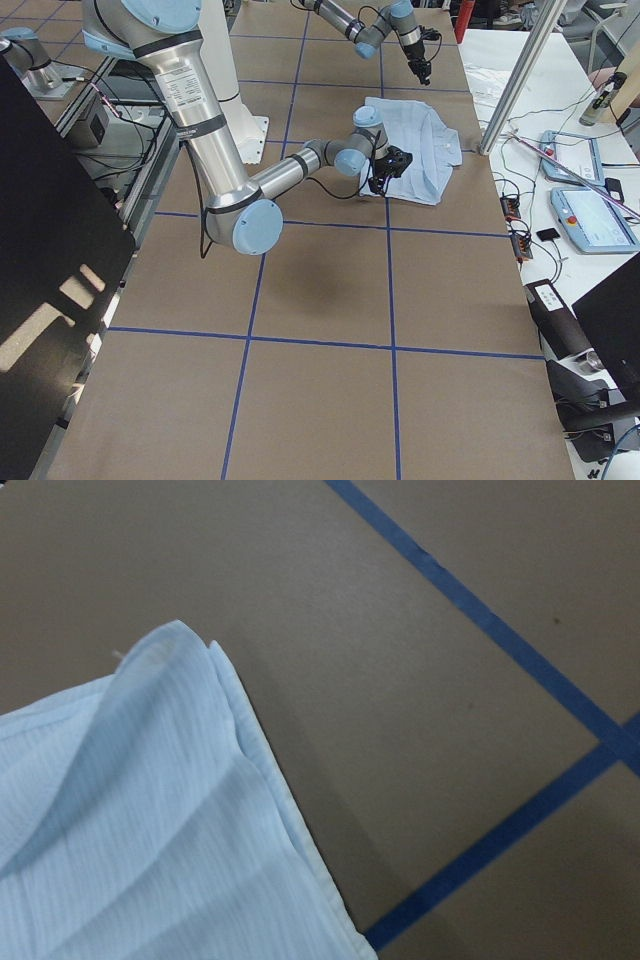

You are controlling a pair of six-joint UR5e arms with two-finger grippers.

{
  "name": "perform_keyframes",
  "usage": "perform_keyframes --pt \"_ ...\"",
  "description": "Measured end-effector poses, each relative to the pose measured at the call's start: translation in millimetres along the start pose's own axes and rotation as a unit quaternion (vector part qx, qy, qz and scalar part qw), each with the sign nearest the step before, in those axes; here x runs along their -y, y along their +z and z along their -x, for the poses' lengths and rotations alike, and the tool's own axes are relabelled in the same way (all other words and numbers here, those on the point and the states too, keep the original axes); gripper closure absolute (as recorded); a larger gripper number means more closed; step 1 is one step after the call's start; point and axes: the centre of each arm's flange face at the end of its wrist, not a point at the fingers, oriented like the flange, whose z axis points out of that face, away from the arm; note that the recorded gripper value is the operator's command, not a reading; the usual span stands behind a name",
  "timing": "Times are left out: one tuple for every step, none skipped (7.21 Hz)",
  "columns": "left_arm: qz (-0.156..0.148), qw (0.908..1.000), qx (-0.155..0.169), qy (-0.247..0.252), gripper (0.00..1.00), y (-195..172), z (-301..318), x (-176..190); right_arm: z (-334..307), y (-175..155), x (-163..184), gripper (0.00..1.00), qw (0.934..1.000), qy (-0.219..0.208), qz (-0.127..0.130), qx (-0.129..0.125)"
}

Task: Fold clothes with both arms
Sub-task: 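Lower the right gripper to the shirt's side edge while the left gripper holds above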

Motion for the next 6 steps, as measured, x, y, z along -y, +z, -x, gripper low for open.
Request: perform_keyframes --pt "0.000 1.0000 -0.004 0.003 0.61 -2.7 -0.1 -0.9 -14.8 4.3 -11.8 0.00 0.9999 0.014 0.007 -0.005" --pt "0.000 1.0000 -0.005 0.004 0.61 -3.9 0.2 -1.3 -26.6 11.3 -24.5 0.01 0.9996 0.024 0.014 -0.005" --pt "0.000 1.0000 -0.006 0.005 0.61 -4.3 0.3 -1.4 -32.6 16.2 -36.2 0.14 0.9992 0.033 0.022 -0.002" --pt "0.000 1.0000 -0.006 0.005 0.61 -4.4 0.3 -1.4 -34.8 18.1 -44.6 0.39 0.9988 0.041 0.027 0.001" --pt "0.000 1.0000 -0.006 0.005 0.61 -5.0 0.1 -1.6 -35.2 18.5 -50.1 0.99 0.9984 0.048 0.031 0.001" --pt "0.000 1.0000 -0.007 0.006 0.61 -6.1 -0.6 -1.5 -35.8 19.0 -54.1 1.00 0.9980 0.053 0.035 0.001"
